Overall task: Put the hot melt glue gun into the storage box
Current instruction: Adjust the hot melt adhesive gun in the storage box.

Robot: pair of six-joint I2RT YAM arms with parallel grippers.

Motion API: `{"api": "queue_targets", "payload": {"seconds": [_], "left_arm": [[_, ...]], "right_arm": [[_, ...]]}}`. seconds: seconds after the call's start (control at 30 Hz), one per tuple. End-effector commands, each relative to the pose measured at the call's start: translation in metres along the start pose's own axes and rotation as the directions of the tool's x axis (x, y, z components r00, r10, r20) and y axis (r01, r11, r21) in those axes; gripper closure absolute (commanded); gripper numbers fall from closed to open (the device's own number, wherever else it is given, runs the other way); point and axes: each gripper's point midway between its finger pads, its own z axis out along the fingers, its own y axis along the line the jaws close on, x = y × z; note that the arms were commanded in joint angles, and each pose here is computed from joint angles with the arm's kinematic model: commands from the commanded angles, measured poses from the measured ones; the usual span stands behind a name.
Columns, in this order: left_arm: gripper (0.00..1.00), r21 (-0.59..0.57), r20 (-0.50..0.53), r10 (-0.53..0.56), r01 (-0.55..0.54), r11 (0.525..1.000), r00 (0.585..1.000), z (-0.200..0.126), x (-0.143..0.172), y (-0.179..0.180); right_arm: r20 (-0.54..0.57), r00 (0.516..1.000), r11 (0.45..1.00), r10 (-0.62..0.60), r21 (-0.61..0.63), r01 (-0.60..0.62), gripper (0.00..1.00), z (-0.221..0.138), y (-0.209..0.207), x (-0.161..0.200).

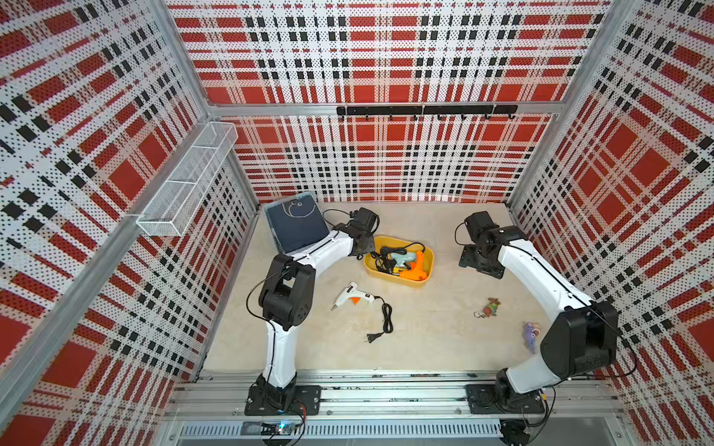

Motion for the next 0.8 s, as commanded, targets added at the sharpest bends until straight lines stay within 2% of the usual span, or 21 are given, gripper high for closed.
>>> {"api": "queue_targets", "payload": {"seconds": [0.0,0.2,0.33,0.43,0.5,0.57,0.63,0.77], "left_arm": [[1.00,0.072,-0.029,0.040,-0.037,0.997,0.999,-0.006,0.022,-0.030],[1.00,0.094,-0.061,0.105,-0.099,0.991,0.993,0.004,0.045,-0.052],[1.00,0.105,-0.048,0.111,-0.106,0.989,0.993,0.018,0.035,-0.065],[1.00,0.130,-0.017,0.107,-0.104,0.986,0.994,0.007,0.017,-0.077],[0.91,0.155,0.003,0.102,-0.101,0.983,0.995,-0.008,0.008,-0.083],[0.73,0.189,0.037,0.088,-0.093,0.977,0.995,-0.033,-0.005,-0.088],[0.62,0.201,0.067,0.073,-0.085,0.976,0.995,-0.054,-0.016,-0.089],[0.58,0.161,0.094,0.046,-0.061,0.985,0.994,-0.065,-0.032,-0.072]], "right_arm": [[0.030,0.999,1.000,0.029,-0.002,-0.029,0.20,-0.006,-0.004,-0.006],[0.018,0.999,0.999,0.031,-0.008,-0.031,0.19,-0.003,-0.003,-0.003],[0.017,0.999,1.000,0.029,-0.010,-0.029,0.20,-0.002,-0.002,-0.004],[0.022,1.000,1.000,0.022,-0.005,-0.022,0.19,-0.005,-0.003,-0.006],[0.031,0.999,1.000,0.025,0.000,-0.025,0.19,-0.007,-0.006,-0.007],[0.031,0.999,1.000,0.027,0.001,-0.027,0.19,-0.008,-0.007,-0.005],[0.027,0.999,0.999,0.032,0.003,-0.032,0.19,-0.007,-0.009,-0.002],[0.021,0.999,0.999,0.036,-0.004,-0.036,0.19,-0.005,-0.007,-0.001]]}}
